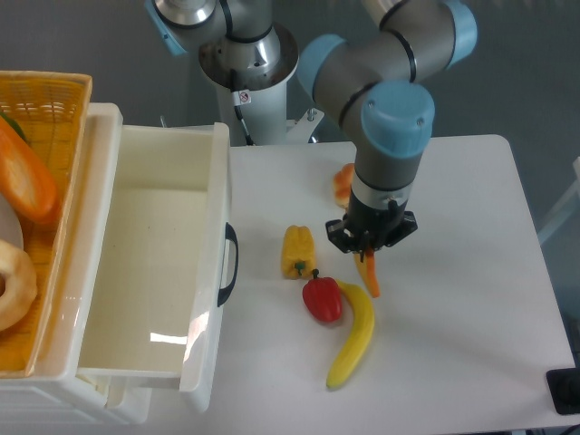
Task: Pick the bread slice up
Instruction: 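Hold the bread slice raised above the table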
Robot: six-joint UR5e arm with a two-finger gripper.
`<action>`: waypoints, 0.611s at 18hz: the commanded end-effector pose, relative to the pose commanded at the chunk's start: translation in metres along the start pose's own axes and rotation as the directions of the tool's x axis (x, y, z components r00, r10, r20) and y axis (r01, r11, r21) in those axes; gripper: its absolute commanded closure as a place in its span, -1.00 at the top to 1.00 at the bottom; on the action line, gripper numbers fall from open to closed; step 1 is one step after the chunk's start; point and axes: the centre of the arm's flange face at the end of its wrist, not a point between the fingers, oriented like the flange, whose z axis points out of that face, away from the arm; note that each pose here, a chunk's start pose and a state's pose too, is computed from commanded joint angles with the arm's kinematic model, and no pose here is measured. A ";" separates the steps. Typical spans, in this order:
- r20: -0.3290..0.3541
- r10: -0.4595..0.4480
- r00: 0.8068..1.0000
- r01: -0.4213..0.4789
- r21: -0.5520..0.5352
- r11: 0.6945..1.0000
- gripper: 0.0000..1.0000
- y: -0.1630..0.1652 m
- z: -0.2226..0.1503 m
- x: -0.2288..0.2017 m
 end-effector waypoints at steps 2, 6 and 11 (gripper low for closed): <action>-0.005 0.083 0.996 -0.083 0.009 0.996 -1.00 -0.003 -0.003 0.009; -0.006 0.239 0.971 -0.239 -0.018 0.971 -1.00 -0.004 0.005 0.026; -0.030 0.367 0.930 -0.368 -0.046 0.929 -1.00 -0.002 0.010 0.035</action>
